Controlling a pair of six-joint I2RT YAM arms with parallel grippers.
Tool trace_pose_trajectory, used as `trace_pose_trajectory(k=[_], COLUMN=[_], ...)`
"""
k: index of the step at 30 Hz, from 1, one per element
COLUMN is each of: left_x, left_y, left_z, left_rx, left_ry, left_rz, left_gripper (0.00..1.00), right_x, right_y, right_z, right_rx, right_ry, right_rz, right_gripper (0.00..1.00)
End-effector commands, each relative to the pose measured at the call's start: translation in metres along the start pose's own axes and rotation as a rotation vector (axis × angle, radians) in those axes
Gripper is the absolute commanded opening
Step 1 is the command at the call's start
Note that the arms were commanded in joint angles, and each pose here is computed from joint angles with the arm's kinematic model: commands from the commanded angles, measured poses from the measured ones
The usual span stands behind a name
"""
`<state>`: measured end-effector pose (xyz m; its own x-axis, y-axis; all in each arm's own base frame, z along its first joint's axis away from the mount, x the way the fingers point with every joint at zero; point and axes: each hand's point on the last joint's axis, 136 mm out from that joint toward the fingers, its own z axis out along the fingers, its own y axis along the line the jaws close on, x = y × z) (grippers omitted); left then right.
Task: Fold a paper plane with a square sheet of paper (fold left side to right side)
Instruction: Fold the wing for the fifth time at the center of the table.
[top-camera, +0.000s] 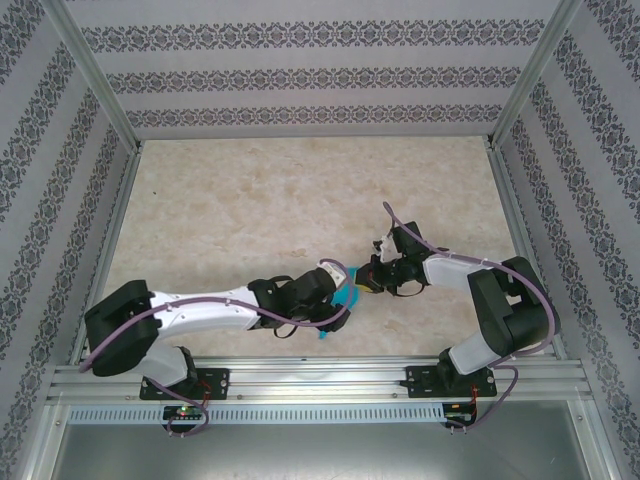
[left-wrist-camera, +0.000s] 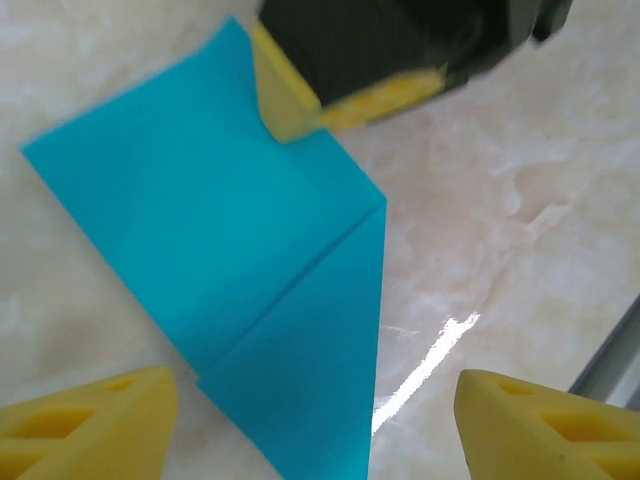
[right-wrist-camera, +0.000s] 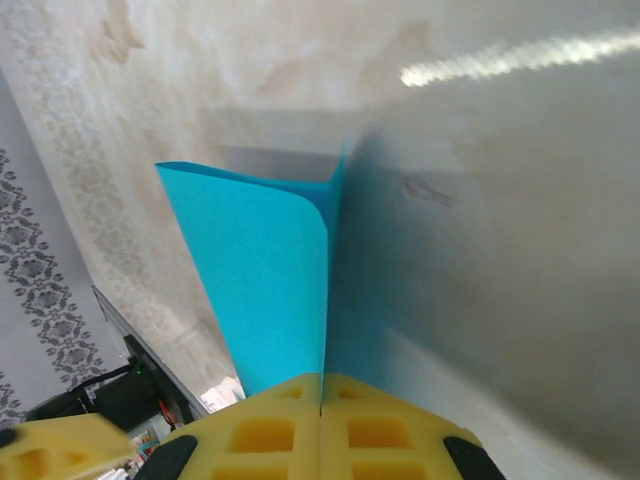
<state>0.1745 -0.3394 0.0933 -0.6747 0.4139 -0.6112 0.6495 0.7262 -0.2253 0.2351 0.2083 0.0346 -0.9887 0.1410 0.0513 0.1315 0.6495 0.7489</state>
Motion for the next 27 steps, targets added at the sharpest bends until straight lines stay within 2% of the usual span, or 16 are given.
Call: trace_pose_trajectory(k=[1, 14, 27], left_x=[-0.013, 0.013, 0.033], left_y=[-0.001, -0.023, -0.006], left_z=[-0.011, 0.023, 0.045], left_rx=[0.004, 0.056, -0.117], left_ry=[-0.082, 0.063, 0.164], left_rz=[-0.035, 0.077, 0.105], left_gripper=[0.74, 0.70, 0.70], right_x=[-0.006, -0.016, -0.016], right_y=[-0.004, 0.009, 0.011], right_z=[0.003, 0.004, 0.006], right_rx=[-0.011, -0.013, -0.017], right_ry=[-0.040, -0.059, -0.047], right_rz=[0.006, 0.008, 0.004], right_gripper=[0.00, 0.00, 0.00])
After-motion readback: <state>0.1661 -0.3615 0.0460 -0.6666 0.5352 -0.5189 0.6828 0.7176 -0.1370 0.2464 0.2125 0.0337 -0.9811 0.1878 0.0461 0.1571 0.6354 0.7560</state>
